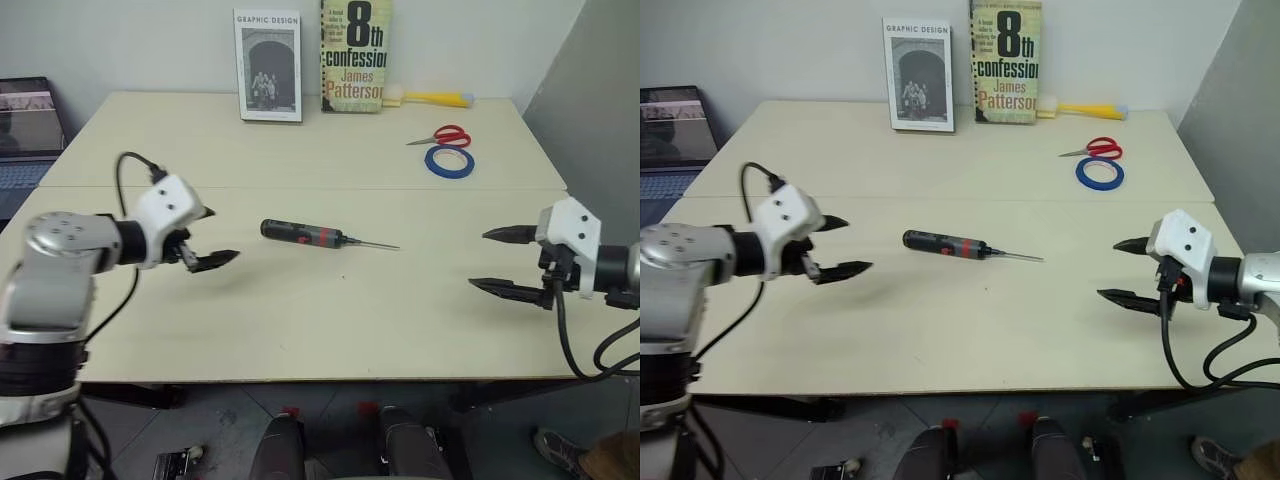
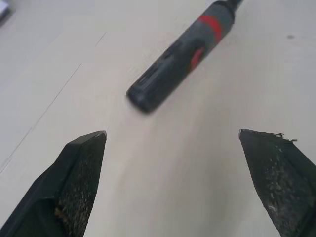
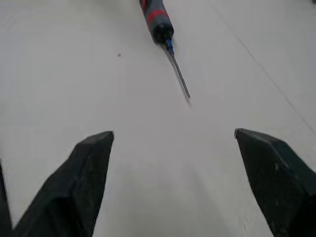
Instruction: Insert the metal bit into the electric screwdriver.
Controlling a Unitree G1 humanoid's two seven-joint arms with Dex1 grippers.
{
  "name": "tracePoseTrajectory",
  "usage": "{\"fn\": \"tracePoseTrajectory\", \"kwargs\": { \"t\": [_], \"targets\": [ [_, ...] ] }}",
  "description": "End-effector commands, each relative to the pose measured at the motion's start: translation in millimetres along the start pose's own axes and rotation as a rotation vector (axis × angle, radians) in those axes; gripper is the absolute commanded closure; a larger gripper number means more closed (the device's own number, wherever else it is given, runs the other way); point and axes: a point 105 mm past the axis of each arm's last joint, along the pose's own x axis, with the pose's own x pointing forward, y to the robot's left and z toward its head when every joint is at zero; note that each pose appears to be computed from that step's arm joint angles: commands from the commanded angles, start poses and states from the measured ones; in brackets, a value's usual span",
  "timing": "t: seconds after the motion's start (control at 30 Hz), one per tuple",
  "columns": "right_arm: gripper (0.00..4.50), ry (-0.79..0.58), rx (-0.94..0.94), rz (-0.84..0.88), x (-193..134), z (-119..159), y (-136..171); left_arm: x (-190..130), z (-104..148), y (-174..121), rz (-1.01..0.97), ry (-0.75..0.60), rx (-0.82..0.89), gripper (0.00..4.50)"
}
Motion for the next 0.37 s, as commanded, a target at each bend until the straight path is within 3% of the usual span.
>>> {"fn": "tracePoseTrajectory", "kwargs": {
  "t": [0.03,0.37],
  "targets": [
    [0.02,-0.026,-0.033,0.033,-20.2,16.7,4.0,-29.5,-0.2,2.1,-0.04,0.032,0.029,0.0],
    [0.02,0.043,-0.057,0.074,-43.2,18.2,10.2,-39.6,-2.5,-12.2,-0.15,0.052,0.02,0.0]
  ]
}}
